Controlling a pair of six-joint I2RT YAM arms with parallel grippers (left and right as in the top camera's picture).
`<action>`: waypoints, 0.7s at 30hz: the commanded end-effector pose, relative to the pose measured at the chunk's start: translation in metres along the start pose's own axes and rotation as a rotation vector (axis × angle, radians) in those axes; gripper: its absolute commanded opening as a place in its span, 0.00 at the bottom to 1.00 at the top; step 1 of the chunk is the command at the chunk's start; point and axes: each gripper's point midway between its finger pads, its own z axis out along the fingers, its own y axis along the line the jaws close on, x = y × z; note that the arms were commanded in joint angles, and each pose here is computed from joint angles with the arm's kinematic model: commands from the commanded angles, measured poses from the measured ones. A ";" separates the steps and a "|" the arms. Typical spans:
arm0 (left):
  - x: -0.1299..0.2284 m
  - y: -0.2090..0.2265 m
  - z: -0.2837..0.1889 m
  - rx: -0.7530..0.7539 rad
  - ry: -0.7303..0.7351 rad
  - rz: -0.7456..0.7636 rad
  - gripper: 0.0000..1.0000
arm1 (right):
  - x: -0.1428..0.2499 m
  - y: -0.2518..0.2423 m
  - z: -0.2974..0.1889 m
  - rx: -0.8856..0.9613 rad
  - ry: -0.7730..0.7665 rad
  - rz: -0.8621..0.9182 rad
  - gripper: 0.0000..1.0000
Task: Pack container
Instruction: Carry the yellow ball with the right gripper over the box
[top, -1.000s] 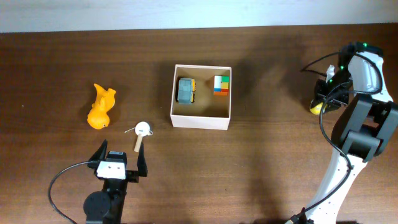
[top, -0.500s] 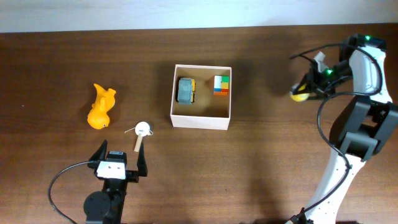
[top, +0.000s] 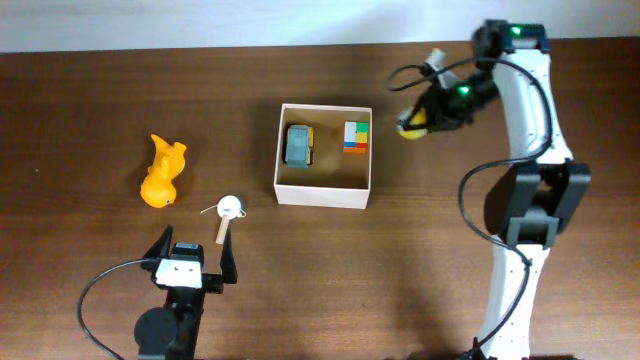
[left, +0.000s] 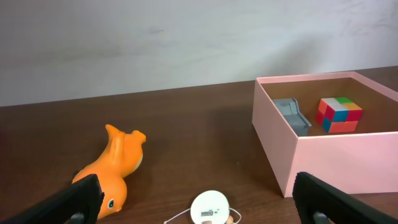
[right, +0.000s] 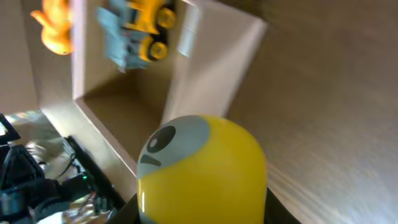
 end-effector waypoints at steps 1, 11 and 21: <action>0.002 -0.001 0.000 0.006 -0.001 0.015 0.99 | -0.015 0.055 -0.006 -0.012 -0.055 -0.166 0.33; 0.002 -0.001 0.000 0.006 -0.001 0.015 0.99 | -0.032 0.098 0.060 0.211 -0.003 -0.377 0.33; 0.002 -0.001 0.000 0.006 -0.002 0.015 0.99 | -0.055 0.096 0.091 0.559 -0.077 -0.338 0.33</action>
